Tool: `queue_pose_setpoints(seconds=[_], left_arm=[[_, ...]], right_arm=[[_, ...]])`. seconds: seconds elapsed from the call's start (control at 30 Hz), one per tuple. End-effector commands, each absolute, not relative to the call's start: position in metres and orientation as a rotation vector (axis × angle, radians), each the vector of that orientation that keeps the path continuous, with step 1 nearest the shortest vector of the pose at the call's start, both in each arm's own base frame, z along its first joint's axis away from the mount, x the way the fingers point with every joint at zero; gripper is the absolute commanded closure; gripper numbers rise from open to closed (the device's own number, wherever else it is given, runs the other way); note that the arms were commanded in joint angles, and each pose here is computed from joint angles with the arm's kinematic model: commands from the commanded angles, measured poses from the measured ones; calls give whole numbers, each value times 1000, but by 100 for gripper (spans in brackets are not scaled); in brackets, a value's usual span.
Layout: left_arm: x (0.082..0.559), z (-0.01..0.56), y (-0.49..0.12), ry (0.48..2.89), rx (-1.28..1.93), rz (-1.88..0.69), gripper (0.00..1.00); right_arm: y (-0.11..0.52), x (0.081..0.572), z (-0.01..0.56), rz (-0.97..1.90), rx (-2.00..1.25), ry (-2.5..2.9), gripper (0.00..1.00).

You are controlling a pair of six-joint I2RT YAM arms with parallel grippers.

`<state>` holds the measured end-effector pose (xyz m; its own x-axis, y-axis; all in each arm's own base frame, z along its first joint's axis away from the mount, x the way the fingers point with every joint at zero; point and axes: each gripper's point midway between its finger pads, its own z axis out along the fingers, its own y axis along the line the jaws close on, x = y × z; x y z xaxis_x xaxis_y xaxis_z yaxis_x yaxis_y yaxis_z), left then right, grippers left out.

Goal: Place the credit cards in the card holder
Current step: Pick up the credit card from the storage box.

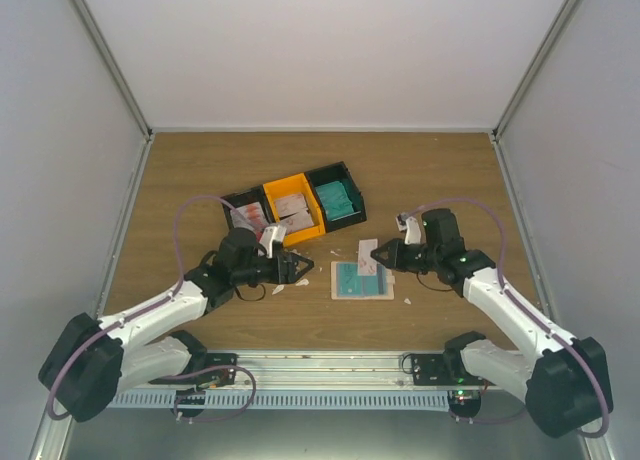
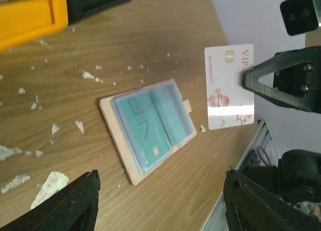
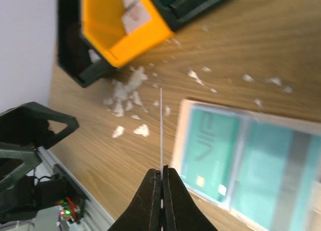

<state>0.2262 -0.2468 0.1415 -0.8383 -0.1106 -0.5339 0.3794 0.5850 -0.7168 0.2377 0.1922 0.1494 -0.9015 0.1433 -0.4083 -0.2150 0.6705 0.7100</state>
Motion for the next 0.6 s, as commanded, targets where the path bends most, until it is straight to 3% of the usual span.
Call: queue_pose_setpoints(seconds=[0.0, 0.27, 0.43, 0.57], left_arm=[[231, 148, -259, 2188, 254, -1216, 31], [225, 137, -284, 2222, 325, -1248, 36], [202, 157, -314, 2124, 421, -1461, 21], [193, 160, -328, 2109, 422, -1556, 18]], right_arm=[[175, 229, 120, 1063, -17, 2543, 100], [166, 224, 102, 1021, 7, 2574, 100], [186, 214, 130, 1239, -123, 2422, 99], [200, 194, 147, 1453, -216, 2273, 100]])
